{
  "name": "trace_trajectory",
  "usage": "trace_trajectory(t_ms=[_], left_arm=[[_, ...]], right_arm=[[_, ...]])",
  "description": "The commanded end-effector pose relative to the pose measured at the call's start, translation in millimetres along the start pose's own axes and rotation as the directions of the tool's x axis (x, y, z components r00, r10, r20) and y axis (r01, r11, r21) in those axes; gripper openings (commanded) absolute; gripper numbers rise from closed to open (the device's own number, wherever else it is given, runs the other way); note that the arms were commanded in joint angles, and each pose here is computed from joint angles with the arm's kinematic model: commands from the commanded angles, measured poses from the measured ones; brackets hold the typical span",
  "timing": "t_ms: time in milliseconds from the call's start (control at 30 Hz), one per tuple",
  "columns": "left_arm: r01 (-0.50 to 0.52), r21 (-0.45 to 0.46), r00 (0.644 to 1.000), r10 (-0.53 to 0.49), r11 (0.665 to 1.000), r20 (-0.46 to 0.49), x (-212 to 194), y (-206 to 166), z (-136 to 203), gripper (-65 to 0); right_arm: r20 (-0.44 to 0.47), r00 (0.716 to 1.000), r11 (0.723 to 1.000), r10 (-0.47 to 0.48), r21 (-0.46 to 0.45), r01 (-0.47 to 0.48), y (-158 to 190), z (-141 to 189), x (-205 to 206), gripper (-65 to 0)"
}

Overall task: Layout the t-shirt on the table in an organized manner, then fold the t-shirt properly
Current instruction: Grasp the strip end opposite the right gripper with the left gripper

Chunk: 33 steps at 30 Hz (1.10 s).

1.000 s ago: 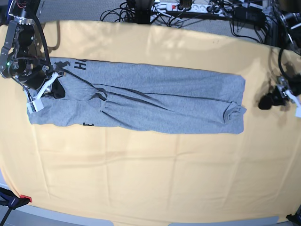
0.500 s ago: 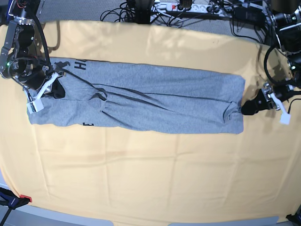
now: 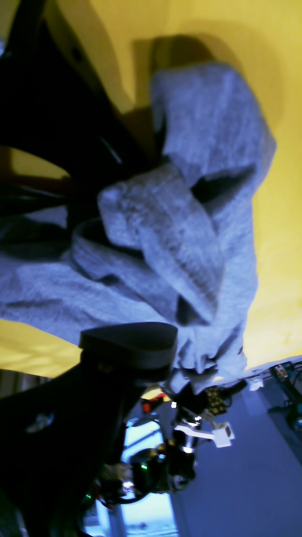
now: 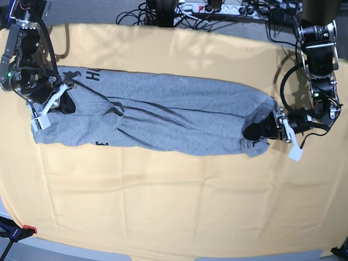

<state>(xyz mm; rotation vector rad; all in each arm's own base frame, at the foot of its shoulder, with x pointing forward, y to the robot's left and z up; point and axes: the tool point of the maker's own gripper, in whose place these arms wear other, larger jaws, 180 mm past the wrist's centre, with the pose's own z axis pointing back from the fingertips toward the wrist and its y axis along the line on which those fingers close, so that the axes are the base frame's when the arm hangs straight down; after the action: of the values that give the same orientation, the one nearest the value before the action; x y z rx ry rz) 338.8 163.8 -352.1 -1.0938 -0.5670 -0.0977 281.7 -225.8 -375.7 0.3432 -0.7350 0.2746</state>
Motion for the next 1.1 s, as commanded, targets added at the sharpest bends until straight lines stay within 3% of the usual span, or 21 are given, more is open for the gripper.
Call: trace_trajectory(t_ms=[0, 67, 233, 433, 567, 667, 867, 933, 1067], left_arm=[[0.012, -0.013, 0.999, -0.013, 1.000, -0.033, 2, -7, -4, -23.4], [0.059, -0.022, 0.998, -0.060, 0.998, -0.027, 12, -16, -5, -23.9], [0.117, -0.022, 0.993, -0.117, 0.993, -0.026, 26, -32, -4, -37.3], [0.175, 0.039, 0.984, -0.174, 0.984, -0.036, 38, -30, 22, -40.2], [0.190, 0.083, 0.981, -0.187, 0.978, -0.045, 44, -24, 40, -60.0], [0.194, 0.102, 0.981, -0.190, 0.976, -0.049, 46, -22, 48, -65.0], [0.194, 0.088, 0.981, -0.190, 0.977, -0.047, 44, -23, 42, -64.4], [0.192, 0.083, 0.981, -0.189, 0.978, -0.046, 43, -24, 40, -55.8], [0.178, 0.080, 0.983, -0.174, 0.981, -0.052, 37, -22, 38, -26.4]], right_arm=[[0.014, 0.999, 0.999, 0.030, -0.014, -0.030, -5, 5, 10, -65.0], [0.016, 0.999, 0.999, 0.030, -0.014, -0.030, -5, 5, 11, -65.0], [0.018, 0.999, 0.999, 0.031, -0.014, -0.030, -5, 5, 12, -65.0], [0.018, 0.999, 0.999, 0.031, -0.015, -0.031, -5, 5, 12, -65.0], [0.019, 0.999, 0.999, 0.032, -0.015, -0.031, -5, 5, 13, -65.0], [0.019, 0.999, 0.999, 0.032, -0.015, -0.031, -5, 5, 12, -65.0], [0.021, 0.999, 0.999, 0.030, -0.013, -0.030, -5, 5, 13, -65.0], [0.021, 0.999, 0.999, 0.030, -0.013, -0.030, -5, 5, 13, -65.0], [0.022, 0.999, 0.999, 0.030, -0.013, -0.030, -5, 5, 13, -65.0]])
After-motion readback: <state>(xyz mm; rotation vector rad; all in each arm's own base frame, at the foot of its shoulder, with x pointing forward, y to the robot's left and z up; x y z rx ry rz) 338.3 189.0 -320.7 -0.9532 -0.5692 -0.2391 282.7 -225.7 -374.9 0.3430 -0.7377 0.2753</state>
